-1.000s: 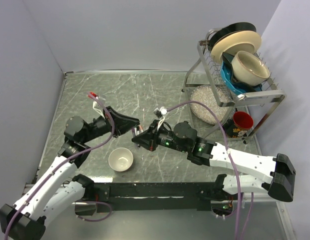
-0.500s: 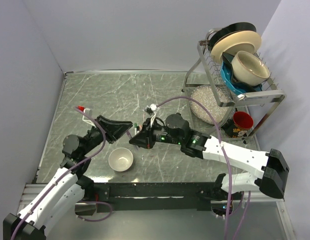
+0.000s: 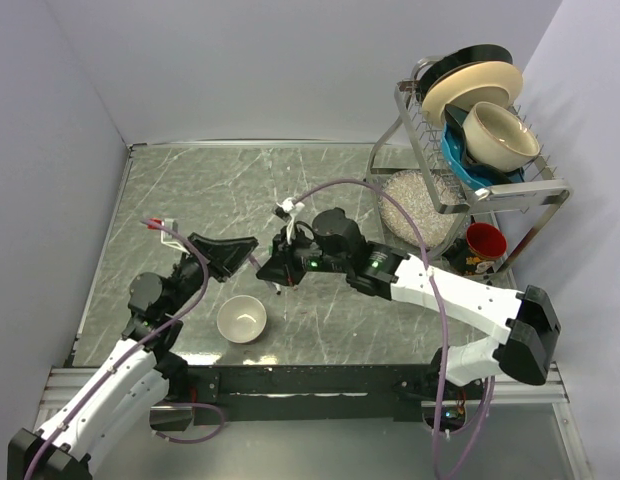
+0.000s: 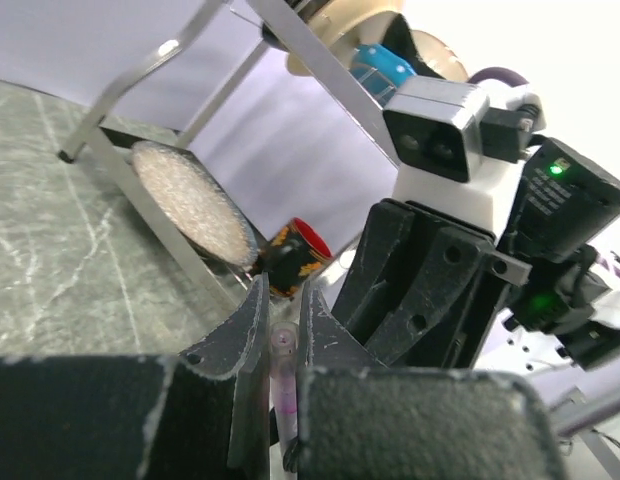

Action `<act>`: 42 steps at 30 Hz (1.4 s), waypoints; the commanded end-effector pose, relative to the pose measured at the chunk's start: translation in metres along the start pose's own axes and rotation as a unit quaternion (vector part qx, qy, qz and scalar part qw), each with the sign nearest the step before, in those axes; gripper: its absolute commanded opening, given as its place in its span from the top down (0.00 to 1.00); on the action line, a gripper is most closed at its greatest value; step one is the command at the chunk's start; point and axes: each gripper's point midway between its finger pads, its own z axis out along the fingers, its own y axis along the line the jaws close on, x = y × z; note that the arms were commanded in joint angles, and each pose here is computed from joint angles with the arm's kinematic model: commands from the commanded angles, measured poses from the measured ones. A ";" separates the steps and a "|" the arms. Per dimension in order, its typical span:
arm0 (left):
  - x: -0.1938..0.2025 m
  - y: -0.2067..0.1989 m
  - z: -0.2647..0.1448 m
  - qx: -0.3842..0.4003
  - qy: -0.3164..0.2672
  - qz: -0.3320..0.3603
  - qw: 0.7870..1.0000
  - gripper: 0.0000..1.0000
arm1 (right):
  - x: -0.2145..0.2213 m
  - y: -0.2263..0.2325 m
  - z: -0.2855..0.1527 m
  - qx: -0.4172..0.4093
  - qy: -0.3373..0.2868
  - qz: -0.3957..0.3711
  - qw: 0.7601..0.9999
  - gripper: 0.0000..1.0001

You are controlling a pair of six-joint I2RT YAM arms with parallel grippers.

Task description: Insert the pens into the pen caps

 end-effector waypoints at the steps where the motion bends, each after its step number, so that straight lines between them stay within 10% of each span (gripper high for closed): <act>1: 0.111 0.004 -0.041 0.001 0.252 -0.088 0.964 0.99 | -0.232 -0.002 -0.065 0.084 -0.380 -0.068 0.919 1.00; 9: 0.122 0.012 -0.035 -0.029 0.256 -0.110 0.960 0.99 | -0.241 -0.021 -0.050 0.126 -0.370 -0.064 0.918 1.00; 19: 0.038 0.020 0.010 -0.167 0.158 -0.002 0.973 0.99 | -0.153 -0.024 -0.027 0.066 -0.261 -0.066 0.961 0.99; 24: 0.003 0.014 0.041 -0.173 0.123 0.038 0.977 0.99 | -0.096 -0.022 -0.024 0.028 -0.197 -0.053 0.978 0.77; 29: -0.024 0.036 0.070 -0.187 0.142 0.042 0.971 0.99 | -0.048 -0.013 -0.035 -0.012 -0.142 -0.045 0.989 0.20; 42: -0.010 0.220 0.051 -0.367 0.242 0.072 0.895 0.99 | -0.017 -0.006 -0.072 -0.016 -0.149 -0.024 0.988 0.01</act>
